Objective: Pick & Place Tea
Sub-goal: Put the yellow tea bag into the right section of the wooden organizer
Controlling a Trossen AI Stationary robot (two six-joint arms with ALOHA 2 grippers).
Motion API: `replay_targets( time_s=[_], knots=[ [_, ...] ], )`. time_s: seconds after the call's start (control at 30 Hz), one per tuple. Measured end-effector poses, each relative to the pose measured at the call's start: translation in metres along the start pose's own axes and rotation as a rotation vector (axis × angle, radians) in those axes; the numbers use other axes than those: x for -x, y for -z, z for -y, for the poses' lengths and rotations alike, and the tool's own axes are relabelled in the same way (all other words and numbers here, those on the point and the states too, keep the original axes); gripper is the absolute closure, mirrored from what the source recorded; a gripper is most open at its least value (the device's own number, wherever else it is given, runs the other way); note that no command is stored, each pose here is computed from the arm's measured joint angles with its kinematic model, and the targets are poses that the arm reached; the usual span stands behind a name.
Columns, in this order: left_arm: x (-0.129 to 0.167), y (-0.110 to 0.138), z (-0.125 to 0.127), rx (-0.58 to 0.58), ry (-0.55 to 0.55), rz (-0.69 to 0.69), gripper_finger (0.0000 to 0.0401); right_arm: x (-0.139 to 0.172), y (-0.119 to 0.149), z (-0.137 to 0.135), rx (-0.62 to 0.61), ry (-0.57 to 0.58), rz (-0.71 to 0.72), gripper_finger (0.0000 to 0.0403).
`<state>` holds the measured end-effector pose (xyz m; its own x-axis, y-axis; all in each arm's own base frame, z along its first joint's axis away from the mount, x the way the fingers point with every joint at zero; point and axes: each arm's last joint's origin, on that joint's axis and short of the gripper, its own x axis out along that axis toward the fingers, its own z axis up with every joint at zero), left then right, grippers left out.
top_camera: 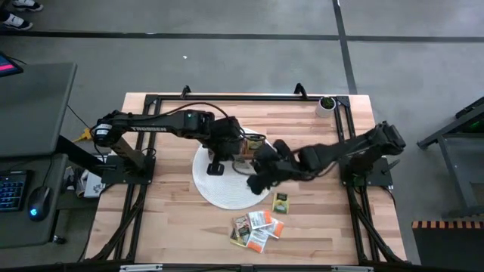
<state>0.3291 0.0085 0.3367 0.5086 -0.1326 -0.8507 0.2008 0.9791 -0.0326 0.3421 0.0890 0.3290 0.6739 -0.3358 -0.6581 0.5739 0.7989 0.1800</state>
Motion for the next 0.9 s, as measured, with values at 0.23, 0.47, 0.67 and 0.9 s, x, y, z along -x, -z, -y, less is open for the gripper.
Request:
replay_targets(
  time_s=[0.23, 0.47, 0.67, 0.9],
  knots=[
    [0.000, 0.004, -0.001, 0.026, -0.058, -0.054, 0.0401, -0.014, -0.019, 0.016, 0.119, -0.129, -0.102, 0.0294],
    [0.000, 0.004, -0.002, 0.076, -0.079, -0.050, 0.0401, -0.021, -0.027, 0.028, 0.176, -0.107, -0.099, 0.0229],
    [0.000, 0.004, -0.002, 0.095, -0.080, -0.045, 0.0401, -0.034, -0.030, 0.032, 0.207, -0.084, -0.105, 0.0199],
    [0.000, 0.000, -0.002, 0.100, -0.080, -0.002, 0.0401, -0.048, -0.028, 0.031, 0.233, -0.071, -0.114, 0.0198]
  ],
)
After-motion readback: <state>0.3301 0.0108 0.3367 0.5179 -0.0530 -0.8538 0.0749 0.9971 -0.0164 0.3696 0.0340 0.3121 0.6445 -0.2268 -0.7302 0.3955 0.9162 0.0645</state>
